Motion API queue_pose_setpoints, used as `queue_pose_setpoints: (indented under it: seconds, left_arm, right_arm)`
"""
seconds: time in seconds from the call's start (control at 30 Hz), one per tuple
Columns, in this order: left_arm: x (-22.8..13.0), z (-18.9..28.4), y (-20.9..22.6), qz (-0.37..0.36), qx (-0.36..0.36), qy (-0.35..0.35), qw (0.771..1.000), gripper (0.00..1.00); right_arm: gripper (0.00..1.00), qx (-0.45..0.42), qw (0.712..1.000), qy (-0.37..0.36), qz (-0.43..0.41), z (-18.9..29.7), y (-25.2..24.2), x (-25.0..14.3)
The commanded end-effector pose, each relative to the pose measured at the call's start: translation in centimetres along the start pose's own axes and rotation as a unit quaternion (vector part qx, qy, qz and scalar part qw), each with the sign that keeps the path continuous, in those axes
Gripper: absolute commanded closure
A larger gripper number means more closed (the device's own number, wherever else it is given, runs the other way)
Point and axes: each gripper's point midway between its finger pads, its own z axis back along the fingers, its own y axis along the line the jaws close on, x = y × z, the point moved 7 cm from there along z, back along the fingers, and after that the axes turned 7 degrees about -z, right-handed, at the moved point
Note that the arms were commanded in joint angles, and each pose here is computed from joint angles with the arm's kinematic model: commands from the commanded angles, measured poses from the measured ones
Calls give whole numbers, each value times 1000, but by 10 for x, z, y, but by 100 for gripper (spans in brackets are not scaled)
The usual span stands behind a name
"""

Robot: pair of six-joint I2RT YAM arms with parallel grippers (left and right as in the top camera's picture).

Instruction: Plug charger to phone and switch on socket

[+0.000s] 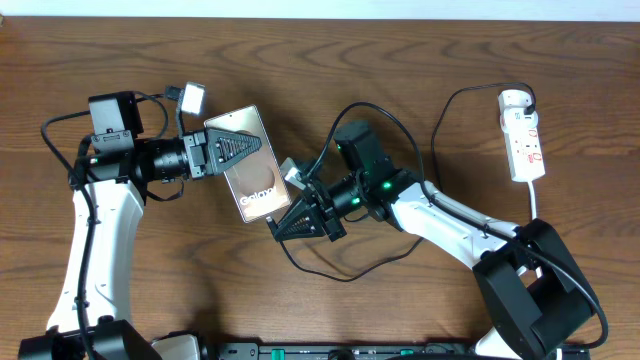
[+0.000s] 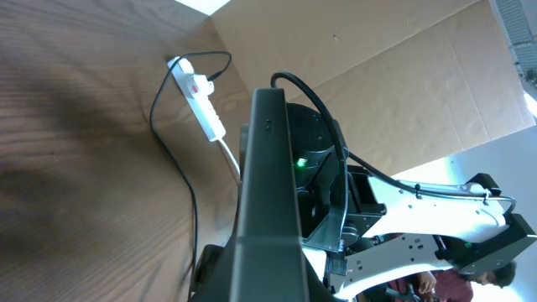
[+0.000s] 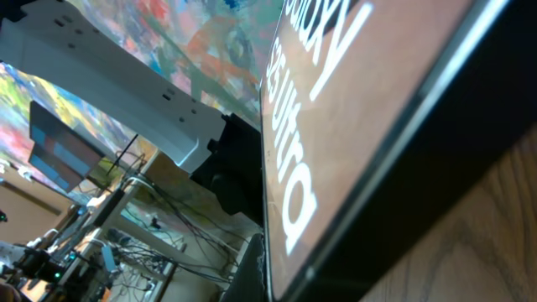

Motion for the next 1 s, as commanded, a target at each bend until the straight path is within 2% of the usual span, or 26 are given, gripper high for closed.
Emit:
queue_pose_setpoints:
  seconds: [0.0, 0.23, 0.97]
  left_arm:
    - [4, -1, -8, -5, -28, -1, 1000, 93]
    - [4, -1, -8, -33, -28, -2, 999, 93]
    - [4, -1, -9, -39, -29, -1, 999, 93]
  right_arm:
    - [99, 11, 1000, 9, 1, -9, 2, -2]
    - [99, 15, 1000, 9, 2, -8, 3, -2]
    - [99, 20, 1000, 4, 6, -3, 3, 0]
